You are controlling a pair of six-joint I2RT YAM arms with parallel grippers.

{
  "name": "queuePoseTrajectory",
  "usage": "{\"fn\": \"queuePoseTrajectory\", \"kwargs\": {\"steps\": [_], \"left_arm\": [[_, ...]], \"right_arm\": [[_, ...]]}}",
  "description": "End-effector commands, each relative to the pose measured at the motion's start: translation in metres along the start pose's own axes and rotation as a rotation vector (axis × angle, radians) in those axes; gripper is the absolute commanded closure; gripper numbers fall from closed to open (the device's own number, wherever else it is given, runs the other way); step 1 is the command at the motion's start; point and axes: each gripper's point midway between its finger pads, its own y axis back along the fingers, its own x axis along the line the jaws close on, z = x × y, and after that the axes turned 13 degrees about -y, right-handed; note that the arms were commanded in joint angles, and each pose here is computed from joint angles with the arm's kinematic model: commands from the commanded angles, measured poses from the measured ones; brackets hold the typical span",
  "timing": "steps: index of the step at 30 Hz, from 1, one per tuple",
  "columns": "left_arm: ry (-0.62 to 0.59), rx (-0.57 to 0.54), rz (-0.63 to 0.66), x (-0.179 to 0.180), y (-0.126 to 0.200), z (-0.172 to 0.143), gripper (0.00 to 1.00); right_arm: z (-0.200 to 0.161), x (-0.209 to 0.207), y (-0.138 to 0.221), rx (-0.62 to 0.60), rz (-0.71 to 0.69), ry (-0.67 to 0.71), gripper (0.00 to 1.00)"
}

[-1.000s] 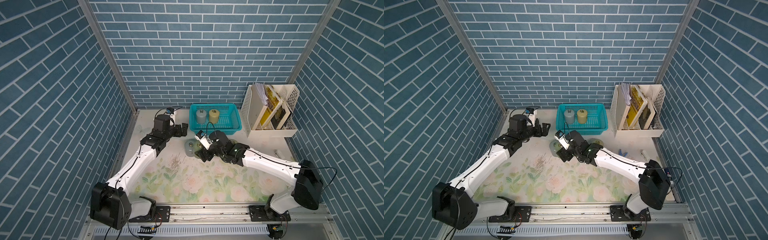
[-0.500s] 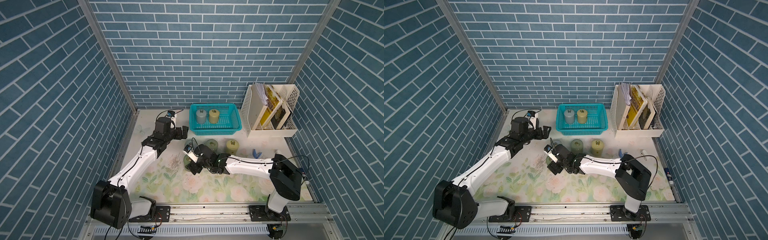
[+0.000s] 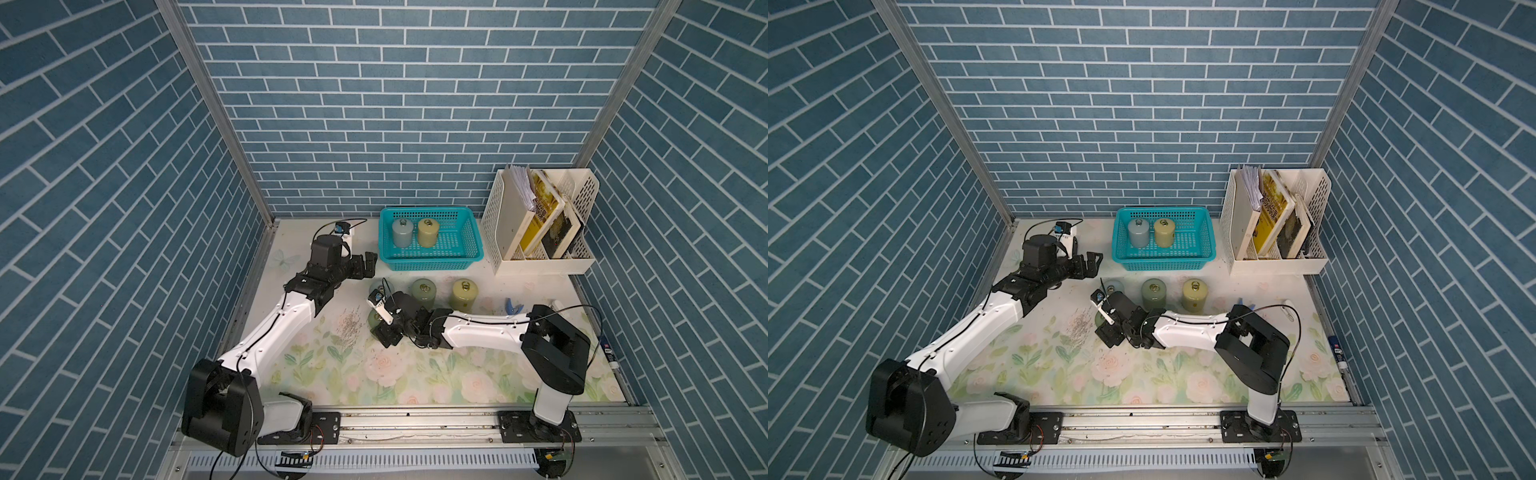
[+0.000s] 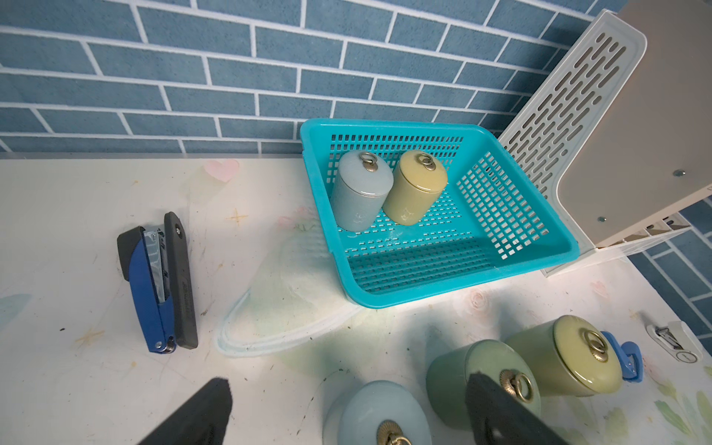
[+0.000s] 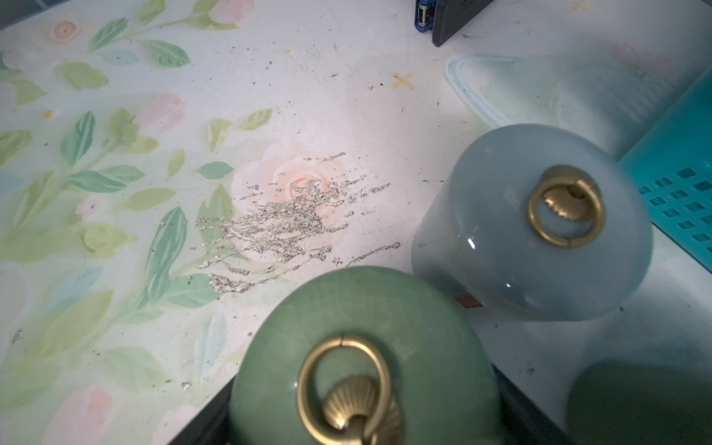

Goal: Take the tea canister out of the basket
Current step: Place the tea canister at the center of the board.

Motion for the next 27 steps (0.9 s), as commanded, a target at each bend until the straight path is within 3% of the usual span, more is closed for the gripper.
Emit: {"fn": "queuePoseTrajectory", "kwargs": {"steps": [1,7,9,14,24,27], "left_arm": [[-0.008,0.006,0.007,0.003,-0.002,-0.005,0.0],[-0.012,0.003,0.007,0.003,-0.002,-0.003,0.0],[-0.015,0.002,0.007,0.003,-0.002,-0.003,0.0],[-0.019,0.003,0.008,0.003,-0.002,-0.003,0.0],[-0.024,-0.001,0.009,0.003,-0.001,-0.001,0.0],[-0.024,-0.005,0.005,0.002,-0.001,0.001,0.0]], "right_arm": [[0.025,0.006,0.002,-0.088,0.007,-0.04,0.93],[0.02,0.004,0.0,-0.068,-0.007,-0.037,0.64],[0.019,0.003,-0.001,-0.06,-0.013,-0.037,0.48],[0.015,0.002,-0.003,-0.049,-0.016,-0.04,0.26],[0.018,0.003,0.001,-0.056,-0.013,-0.038,0.01],[0.022,0.002,0.003,-0.065,-0.017,-0.041,0.0]]}}
